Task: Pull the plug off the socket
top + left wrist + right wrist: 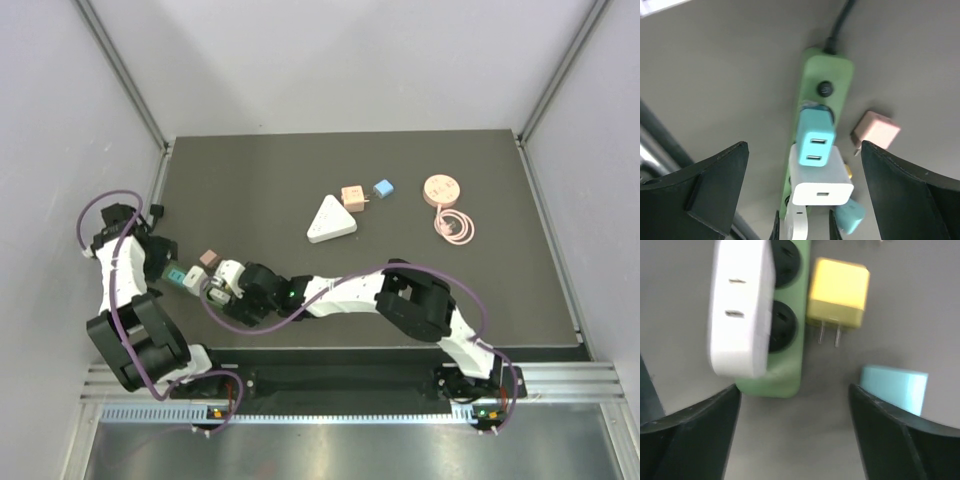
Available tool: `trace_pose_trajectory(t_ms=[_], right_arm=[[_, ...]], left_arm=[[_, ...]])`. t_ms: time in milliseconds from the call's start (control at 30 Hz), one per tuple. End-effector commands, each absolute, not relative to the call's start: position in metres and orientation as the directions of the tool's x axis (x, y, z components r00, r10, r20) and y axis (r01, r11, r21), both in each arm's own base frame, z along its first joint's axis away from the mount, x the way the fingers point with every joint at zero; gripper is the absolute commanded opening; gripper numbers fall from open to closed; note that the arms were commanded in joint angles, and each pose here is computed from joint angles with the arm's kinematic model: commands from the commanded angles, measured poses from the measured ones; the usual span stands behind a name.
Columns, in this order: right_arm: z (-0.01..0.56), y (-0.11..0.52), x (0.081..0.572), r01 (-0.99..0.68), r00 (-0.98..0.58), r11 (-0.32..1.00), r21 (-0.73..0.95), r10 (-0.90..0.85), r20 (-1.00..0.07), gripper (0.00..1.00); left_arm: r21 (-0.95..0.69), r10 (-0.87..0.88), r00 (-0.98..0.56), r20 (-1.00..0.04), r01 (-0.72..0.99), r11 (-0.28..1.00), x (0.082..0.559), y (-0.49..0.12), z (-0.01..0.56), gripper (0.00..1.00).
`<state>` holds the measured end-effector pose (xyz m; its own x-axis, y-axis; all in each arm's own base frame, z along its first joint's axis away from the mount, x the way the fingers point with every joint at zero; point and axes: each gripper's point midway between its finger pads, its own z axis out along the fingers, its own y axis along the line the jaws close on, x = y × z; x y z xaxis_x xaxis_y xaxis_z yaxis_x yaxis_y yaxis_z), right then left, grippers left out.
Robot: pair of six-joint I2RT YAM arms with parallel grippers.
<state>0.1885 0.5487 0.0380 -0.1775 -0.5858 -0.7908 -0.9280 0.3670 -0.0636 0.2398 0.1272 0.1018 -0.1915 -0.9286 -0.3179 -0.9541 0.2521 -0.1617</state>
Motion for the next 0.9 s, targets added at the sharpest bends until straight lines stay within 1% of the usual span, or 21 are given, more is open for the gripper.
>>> trace_pose_trajectory(t_ms=[0, 33, 133, 267, 367, 467, 567, 633, 767, 800, 867], right_arm=[[0.084, 0.537, 0.2, -0.915, -0.17, 0.396, -0.076, -0.55, -0.818, 0.96], [0.094, 0.537, 0.2, -0.916, -0.166, 0.394, -0.073, -0.537, -0.827, 1.0], [0.109, 0.534, 0.197, -0.918, -0.165, 0.39, -0.069, -0.537, -0.827, 1.0], [0.133, 0.527, 0.192, -0.922, -0.163, 0.382, -0.058, -0.519, -0.839, 1.0], [0.153, 0.525, 0.183, -0.936, -0.156, 0.351, -0.03, -0.489, -0.858, 1.0], [0.165, 0.525, 0.178, -0.945, -0.151, 0.327, -0.015, -0.475, -0.867, 1.0], [0.164, 0.529, 0.176, -0.949, -0.153, 0.315, -0.008, -0.483, -0.862, 1.0], [0.162, 0.533, 0.175, -0.944, -0.188, 0.33, 0.022, -0.482, -0.856, 1.0], [0.157, 0.538, 0.177, -0.939, -0.21, 0.341, 0.039, -0.482, -0.85, 1.0], [0.156, 0.541, 0.173, -0.946, -0.212, 0.321, 0.053, -0.485, -0.848, 0.99], [0.154, 0.544, 0.173, -0.944, -0.224, 0.322, 0.065, -0.486, -0.845, 1.0]], left_arm=[[-0.243, -0.913, -0.188, -0.362, -0.926, 0.287, 0.263, 0.136, 0.114, 0.99], [-0.228, -0.917, -0.189, -0.352, -0.932, 0.28, 0.264, 0.137, 0.109, 0.99], [-0.189, -0.934, -0.208, -0.292, -0.944, 0.269, 0.265, 0.134, 0.094, 0.99], [-0.159, -0.944, -0.218, -0.248, -0.952, 0.262, 0.27, 0.135, 0.076, 0.99], [-0.174, -0.946, -0.216, -0.241, -0.949, 0.261, 0.278, 0.136, 0.07, 0.99], [-0.158, -0.938, -0.224, -0.263, -0.949, 0.271, 0.279, 0.142, 0.066, 0.99], [-0.16, -0.934, -0.239, -0.265, -0.945, 0.287, 0.284, 0.144, 0.06, 0.99], [-0.157, -0.937, -0.243, -0.25, -0.945, 0.287, 0.287, 0.144, 0.054, 0.98], [-0.152, -0.937, -0.261, -0.23, -0.942, 0.3, 0.292, 0.14, 0.044, 0.98], [-0.141, -0.937, -0.266, -0.226, -0.943, 0.302, 0.291, 0.139, 0.041, 0.98], [-0.142, -0.936, -0.261, -0.238, -0.943, 0.299, 0.294, 0.14, 0.038, 0.97]])
